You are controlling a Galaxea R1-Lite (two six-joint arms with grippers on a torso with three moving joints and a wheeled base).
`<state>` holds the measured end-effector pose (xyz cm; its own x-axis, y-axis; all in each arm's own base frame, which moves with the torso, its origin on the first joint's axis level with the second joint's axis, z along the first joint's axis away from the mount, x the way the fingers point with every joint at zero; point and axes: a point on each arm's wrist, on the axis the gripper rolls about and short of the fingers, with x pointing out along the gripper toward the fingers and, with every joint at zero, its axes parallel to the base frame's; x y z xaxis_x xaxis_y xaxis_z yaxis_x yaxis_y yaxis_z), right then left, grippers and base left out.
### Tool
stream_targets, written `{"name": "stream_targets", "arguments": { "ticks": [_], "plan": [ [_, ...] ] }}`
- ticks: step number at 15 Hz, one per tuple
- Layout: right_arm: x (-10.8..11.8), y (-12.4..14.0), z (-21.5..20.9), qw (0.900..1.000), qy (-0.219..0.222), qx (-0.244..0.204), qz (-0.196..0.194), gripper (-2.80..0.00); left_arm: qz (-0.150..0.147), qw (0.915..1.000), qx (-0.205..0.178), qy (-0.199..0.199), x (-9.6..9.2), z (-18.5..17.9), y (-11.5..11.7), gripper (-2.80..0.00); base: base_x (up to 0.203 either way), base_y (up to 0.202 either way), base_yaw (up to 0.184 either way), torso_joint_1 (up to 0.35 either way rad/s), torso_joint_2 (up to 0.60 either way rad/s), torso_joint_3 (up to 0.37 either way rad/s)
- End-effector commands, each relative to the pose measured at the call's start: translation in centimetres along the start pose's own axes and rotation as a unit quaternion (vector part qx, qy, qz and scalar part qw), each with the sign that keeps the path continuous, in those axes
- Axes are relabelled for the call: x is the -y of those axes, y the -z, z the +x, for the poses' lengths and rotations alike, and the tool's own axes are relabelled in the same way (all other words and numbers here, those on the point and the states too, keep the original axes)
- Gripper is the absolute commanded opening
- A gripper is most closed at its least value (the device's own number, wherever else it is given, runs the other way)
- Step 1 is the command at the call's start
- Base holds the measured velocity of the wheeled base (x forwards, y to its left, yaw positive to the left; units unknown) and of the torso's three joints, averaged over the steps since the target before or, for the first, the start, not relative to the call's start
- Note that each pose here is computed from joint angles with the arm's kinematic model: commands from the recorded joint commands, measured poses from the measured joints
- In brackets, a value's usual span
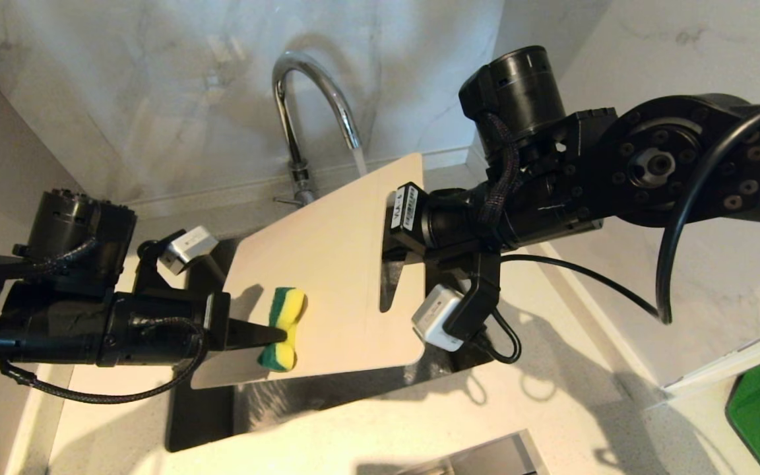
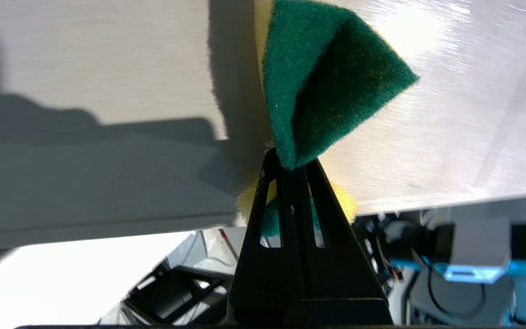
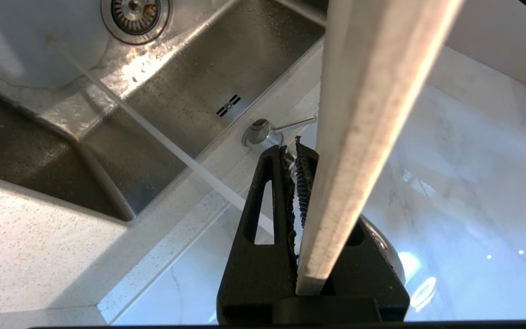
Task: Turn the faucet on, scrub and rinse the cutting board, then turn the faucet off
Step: Put down the cutting board
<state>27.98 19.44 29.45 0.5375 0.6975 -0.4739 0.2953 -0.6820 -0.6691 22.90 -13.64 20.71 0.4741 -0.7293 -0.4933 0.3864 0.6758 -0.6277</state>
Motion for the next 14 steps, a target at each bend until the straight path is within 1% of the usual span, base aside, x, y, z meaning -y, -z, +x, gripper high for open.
{"name": "stream_targets", "arguments": {
  "ticks": [1, 3, 4, 5, 7, 10, 12, 14],
  "plan": [
    [0.0, 0.0, 0.0, 1.0, 0.002, 0.001, -0.007, -2.8, -0.027, 0.9992, -0.008, -0.029, -2.3, 0.5, 0.4, -2.8, 0.0, 0.0, 0.0, 0.0, 0.0, 0.0],
    [0.1, 0.0, -0.1, 1.0, 0.003, 0.0, -0.007, -2.8, -0.044, 0.9976, -0.007, -0.053, -4.1, 0.1, 0.7, -2.8, 0.0, 0.0, 0.0, 0.0, 0.0, 0.0],
    [0.1, 0.0, -0.1, 1.0, 0.003, 0.0, -0.007, -2.8, -0.045, 0.9967, -0.01, -0.067, -5.3, -0.2, 1.0, -2.8, 0.0, 0.0, 0.0, 0.0, 0.0, 0.0],
    [0.1, 0.0, -0.2, 1.0, 0.004, 0.0, -0.007, -2.8, -0.043, 0.9955, -0.009, -0.084, -6.8, -0.4, 1.2, -2.8, 0.0, 0.0, 0.0, 0.0, 0.0, 0.0],
    [0.2, 0.1, -0.3, 1.0, 0.005, -0.002, -0.008, -2.8, -0.055, 0.9919, -0.001, -0.114, -10.1, -0.8, 1.4, -2.8, 0.0, 0.0, 0.0, 0.0, 0.0, 0.0],
    [0.2, 0.0, -0.3, 1.0, 0.004, 0.0, -0.007, -2.8, -0.074, 0.988, -0.001, -0.135, -14.4, -1.6, 1.5, -2.8, 0.0, 0.0, 0.0, 0.0, 0.0, 0.0],
    [0.2, 0.0, -0.3, 1.0, 0.004, 0.0, -0.007, -2.8, -0.085, 0.9854, -0.004, -0.148, -16.4, -2.0, 1.7, -2.8, 0.0, 0.0, 0.0, 0.0, 0.0, 0.0],
    [0.1, 0.0, -0.2, 1.0, 0.004, 0.0, -0.007, -2.8, -0.092, 0.9839, 0.004, -0.154, -17.8, -2.8, 1.6, -2.8, 0.0, 0.0, 0.0, 0.0, 0.0, 0.0]
  ]
}}
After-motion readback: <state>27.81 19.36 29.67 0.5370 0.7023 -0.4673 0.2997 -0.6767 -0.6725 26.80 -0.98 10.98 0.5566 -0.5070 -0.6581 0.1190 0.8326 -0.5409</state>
